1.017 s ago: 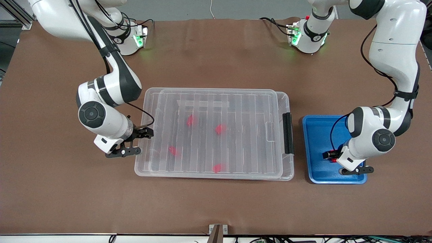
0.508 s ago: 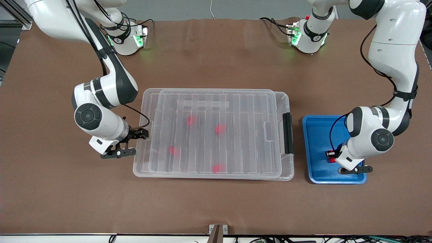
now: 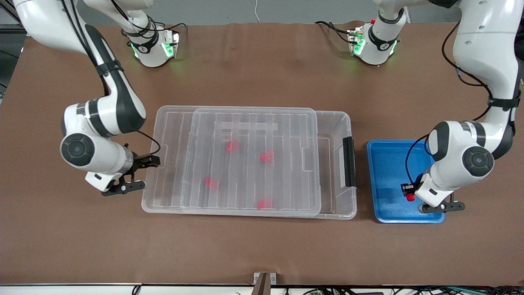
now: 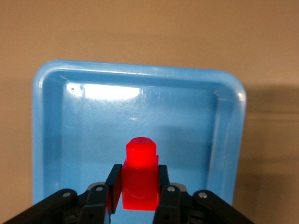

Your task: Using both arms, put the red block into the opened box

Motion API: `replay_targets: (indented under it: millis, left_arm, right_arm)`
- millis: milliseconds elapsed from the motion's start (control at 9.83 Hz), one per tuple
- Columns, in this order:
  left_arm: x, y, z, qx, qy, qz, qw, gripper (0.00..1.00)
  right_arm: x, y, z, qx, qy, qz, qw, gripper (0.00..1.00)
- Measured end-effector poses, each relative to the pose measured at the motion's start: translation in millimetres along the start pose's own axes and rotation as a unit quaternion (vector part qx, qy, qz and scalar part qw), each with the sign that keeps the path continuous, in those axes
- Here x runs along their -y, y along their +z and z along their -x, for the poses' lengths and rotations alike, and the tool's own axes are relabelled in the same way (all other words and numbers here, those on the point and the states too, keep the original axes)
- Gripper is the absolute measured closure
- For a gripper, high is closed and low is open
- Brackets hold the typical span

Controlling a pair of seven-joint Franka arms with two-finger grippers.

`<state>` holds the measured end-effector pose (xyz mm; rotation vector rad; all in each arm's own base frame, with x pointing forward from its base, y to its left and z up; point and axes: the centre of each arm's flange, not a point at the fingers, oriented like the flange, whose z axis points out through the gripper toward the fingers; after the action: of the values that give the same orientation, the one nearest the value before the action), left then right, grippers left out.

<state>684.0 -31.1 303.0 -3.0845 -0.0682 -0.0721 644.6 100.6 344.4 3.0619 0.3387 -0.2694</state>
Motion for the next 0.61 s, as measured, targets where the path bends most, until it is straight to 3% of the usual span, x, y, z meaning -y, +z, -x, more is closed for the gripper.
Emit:
replay_targets:
  millis: [305, 610]
  left_arm:
    - [-67, -74, 16, -0.008, -0.016, 0.018, 1.0, 0.65]
    - [-164, -91, 46, 0.0, -0.05, 0.047, 0.998, 0.65]
  right_arm:
    - [-35, 0, 5, 0.007, -0.028, -0.001, 1.0, 0.0]
    - [-71, -3, 12, 0.006, -0.055, -0.004, 0.998, 0.0]
